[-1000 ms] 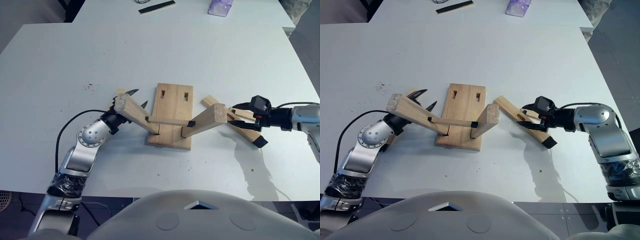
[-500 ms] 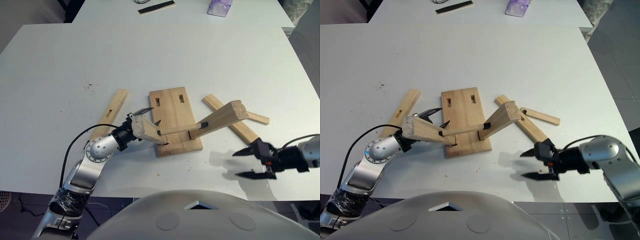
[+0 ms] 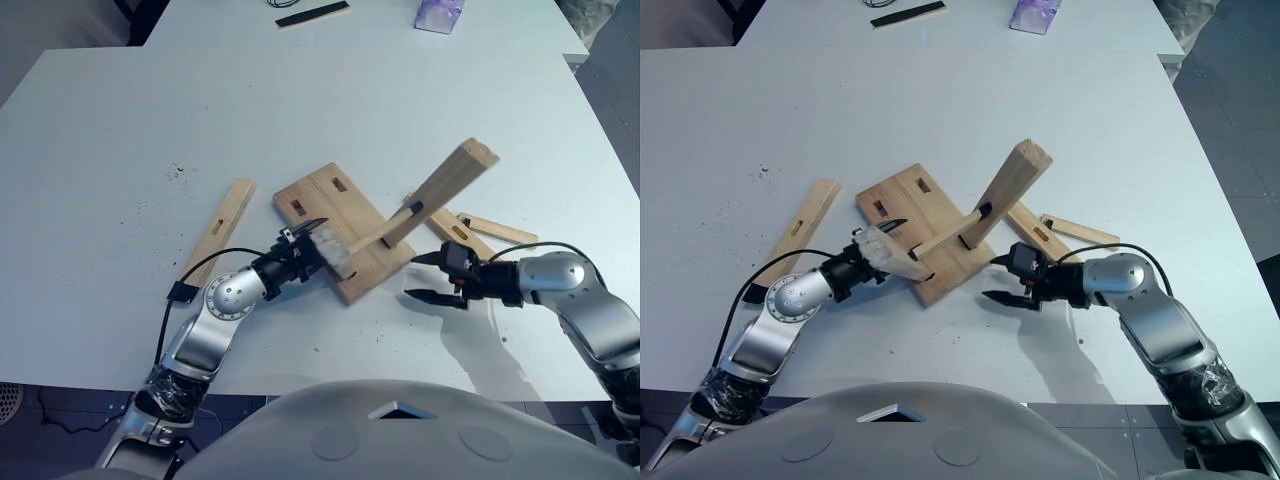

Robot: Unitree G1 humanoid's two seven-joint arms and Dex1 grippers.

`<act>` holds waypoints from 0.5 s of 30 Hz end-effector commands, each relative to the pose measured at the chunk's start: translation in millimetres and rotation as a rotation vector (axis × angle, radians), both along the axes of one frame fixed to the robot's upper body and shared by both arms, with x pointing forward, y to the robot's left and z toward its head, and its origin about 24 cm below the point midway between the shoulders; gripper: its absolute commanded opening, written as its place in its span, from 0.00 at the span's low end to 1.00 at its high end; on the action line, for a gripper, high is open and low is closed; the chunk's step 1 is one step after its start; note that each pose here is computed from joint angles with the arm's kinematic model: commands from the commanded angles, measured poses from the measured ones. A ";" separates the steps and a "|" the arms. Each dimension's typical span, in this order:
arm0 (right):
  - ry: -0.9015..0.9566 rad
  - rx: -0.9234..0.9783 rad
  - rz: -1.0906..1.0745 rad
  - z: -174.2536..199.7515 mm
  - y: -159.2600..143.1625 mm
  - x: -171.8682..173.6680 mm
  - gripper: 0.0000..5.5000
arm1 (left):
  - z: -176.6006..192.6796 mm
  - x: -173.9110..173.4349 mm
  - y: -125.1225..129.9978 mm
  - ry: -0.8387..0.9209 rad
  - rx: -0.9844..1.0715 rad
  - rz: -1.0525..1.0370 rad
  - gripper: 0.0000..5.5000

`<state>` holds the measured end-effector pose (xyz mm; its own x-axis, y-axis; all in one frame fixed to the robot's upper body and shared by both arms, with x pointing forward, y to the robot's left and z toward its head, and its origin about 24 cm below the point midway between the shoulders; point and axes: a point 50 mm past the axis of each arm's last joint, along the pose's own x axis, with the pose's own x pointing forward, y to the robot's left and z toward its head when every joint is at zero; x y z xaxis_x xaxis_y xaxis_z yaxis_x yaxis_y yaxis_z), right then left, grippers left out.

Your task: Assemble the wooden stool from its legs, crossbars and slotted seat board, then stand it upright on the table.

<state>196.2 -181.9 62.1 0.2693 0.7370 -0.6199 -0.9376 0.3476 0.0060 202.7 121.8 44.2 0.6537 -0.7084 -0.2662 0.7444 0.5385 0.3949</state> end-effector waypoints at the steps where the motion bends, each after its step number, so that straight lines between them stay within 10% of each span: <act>1: -0.088 -0.002 -0.083 7.1 -0.2 26.8 0.57 | 9.0 11.2 -13.1 0.026 -0.071 0.006 0.47; 8: -0.194 0.017 -0.224 9.0 4.1 68.6 0.57 | 22.1 20.4 -29.4 0.112 -0.179 -0.018 0.47; 15: -0.136 0.039 -0.096 33.7 -20.2 34.4 0.57 | 79.0 71.4 18.9 -0.123 -0.114 0.060 0.47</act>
